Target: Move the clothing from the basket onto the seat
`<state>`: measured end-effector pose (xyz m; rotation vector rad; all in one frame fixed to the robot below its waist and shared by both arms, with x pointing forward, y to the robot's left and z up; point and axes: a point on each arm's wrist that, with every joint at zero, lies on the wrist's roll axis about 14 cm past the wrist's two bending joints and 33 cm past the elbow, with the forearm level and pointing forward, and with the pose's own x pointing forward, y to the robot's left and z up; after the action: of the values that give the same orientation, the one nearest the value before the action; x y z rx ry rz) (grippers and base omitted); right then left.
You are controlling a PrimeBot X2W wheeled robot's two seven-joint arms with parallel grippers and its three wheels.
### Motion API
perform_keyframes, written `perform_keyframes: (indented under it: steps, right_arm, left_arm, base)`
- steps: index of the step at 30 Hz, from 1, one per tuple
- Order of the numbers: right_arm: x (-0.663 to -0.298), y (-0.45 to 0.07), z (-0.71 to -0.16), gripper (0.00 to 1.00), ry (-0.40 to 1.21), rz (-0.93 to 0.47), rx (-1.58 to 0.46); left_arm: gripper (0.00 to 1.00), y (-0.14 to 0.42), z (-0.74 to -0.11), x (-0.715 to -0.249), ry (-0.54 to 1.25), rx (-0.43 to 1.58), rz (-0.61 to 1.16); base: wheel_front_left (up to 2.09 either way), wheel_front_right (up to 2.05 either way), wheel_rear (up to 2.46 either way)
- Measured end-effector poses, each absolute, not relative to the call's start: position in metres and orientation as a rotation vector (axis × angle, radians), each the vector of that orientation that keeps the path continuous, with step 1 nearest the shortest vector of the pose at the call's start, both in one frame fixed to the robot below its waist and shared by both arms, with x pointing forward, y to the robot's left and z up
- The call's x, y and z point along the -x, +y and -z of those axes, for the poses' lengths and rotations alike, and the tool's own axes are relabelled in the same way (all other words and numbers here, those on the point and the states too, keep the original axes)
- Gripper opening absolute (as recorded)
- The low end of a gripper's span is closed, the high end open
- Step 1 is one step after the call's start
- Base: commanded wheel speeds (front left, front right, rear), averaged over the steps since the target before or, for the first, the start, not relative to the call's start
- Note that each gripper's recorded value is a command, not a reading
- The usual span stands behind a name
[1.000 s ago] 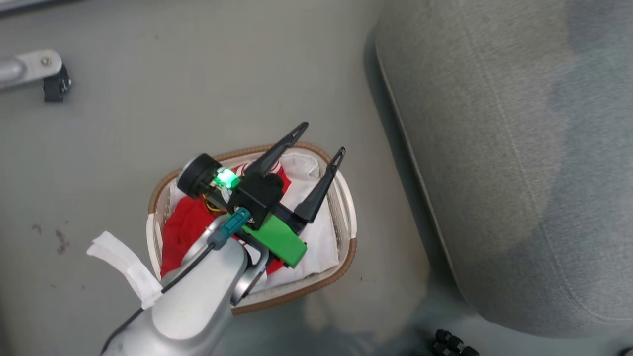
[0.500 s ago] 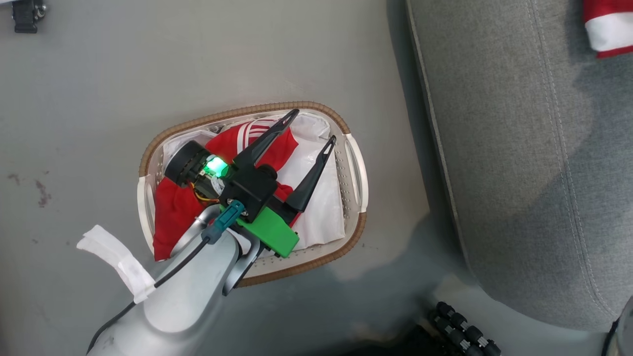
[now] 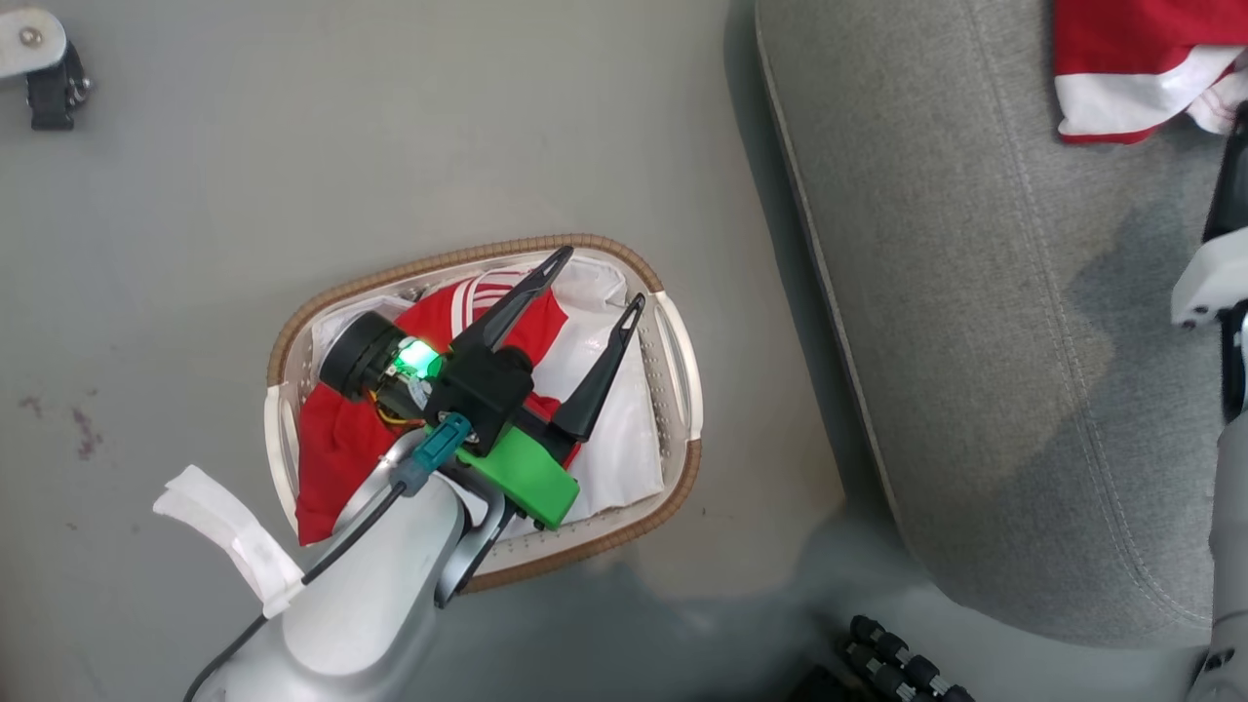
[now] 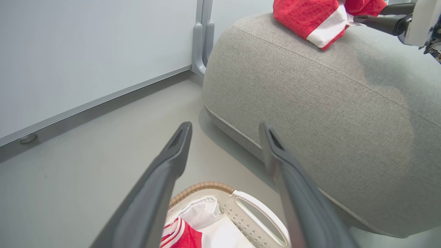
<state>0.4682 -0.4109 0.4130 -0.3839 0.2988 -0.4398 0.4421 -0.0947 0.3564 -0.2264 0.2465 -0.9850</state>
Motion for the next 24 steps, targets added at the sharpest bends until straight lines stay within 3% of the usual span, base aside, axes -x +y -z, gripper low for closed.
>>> perform_keyframes:
  steps: [8, 14, 24]
  right_arm:
    - [-0.427, -0.401, -0.412, 1.0, 0.32, 0.441, 0.344]
    - [-0.412, -0.404, -0.441, 1.0, 0.252, 0.451, 0.349]
    - [-0.43, -0.373, -0.519, 1.0, 0.023, 0.366, 0.359]
  left_arm:
    - [1.0, -0.092, -0.381, -0.439, 0.218, 0.235, 0.954]
    - [1.0, -0.086, -0.406, -0.433, 0.189, 0.255, 0.906]
    - [1.0, -0.051, -0.447, -0.427, 0.131, 0.278, 0.744]
  base:
    - [0.0, 0.0, 0.0]
    - [0.0, 0.0, 0.0]
    - [0.0, 0.0, 0.0]
